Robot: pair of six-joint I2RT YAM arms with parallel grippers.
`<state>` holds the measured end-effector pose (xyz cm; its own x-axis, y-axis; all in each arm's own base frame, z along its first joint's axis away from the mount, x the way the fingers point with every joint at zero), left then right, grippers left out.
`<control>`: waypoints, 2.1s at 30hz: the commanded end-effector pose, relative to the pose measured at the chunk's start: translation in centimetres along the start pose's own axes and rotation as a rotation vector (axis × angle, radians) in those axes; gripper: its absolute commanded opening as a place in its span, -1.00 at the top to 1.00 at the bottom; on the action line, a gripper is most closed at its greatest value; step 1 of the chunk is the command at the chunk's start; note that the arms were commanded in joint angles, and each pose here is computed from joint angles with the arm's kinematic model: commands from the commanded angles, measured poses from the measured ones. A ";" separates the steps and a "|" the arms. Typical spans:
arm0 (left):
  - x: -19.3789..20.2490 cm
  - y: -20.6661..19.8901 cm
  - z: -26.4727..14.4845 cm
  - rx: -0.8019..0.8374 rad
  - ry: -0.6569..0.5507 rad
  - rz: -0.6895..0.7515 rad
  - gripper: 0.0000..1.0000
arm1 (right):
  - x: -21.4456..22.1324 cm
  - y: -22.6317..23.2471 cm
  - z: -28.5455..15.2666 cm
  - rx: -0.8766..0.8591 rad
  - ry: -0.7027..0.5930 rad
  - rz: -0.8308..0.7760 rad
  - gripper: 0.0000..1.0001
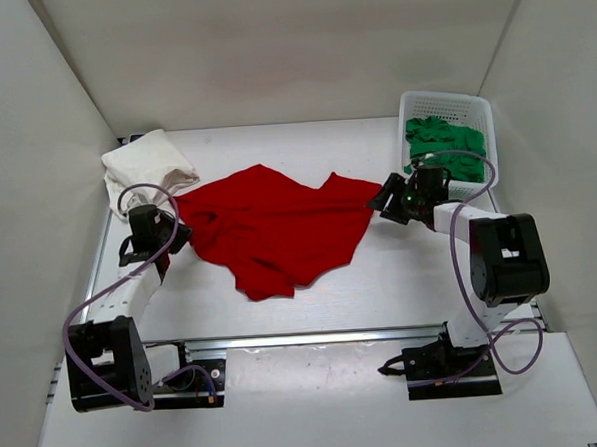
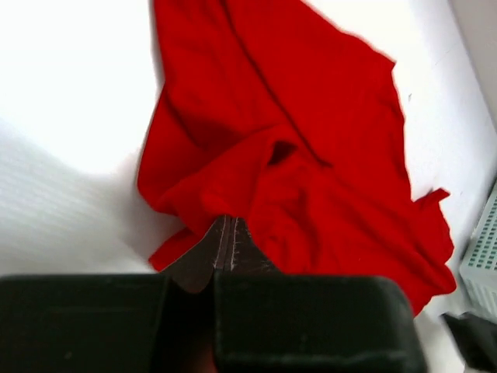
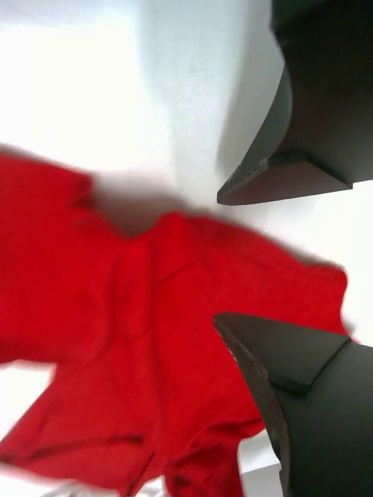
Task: Fold and stack the t-shirts
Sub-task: Flatten out the tshirt
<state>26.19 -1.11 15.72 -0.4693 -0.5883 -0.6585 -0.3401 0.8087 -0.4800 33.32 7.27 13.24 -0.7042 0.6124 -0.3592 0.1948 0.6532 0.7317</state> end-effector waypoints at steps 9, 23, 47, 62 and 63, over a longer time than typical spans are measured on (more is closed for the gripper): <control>-3.2 -8.5 -1.4 0.224 -0.098 0.169 1.00 | -1.1 1.8 4.0 -0.128 0.053 -0.039 1.00; -12.5 -11.4 -10.3 0.384 -0.365 0.130 1.00 | 1.8 23.0 -21.4 -0.437 -0.283 -0.584 1.00; -5.9 -9.2 -9.0 0.390 -0.248 0.156 1.00 | 4.6 1.4 1.9 0.023 -0.001 -0.218 -0.03; -7.1 -8.8 -8.3 0.329 -0.304 0.163 1.00 | 0.7 16.0 -6.4 -0.235 -0.143 -0.430 1.00; -7.1 -9.0 -8.4 0.332 -0.309 0.154 1.00 | -0.2 19.0 -9.7 -0.308 -0.216 -0.494 0.99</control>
<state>25.30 -4.79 28.34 -0.2857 -0.4745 -0.8326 0.0327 0.8635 -0.5033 32.40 15.00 18.88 -0.7499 0.3847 -0.5382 -0.0532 0.7758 0.6288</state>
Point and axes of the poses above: each gripper's point midway between its finger pads, its own z axis out along the fingers, its own y axis along the line the jaws close on, x = y × z, the point moved 10 cm from there along -z, back along the fingers, and after that the axes turned 10 degrees about z, right-handed, at the moved point
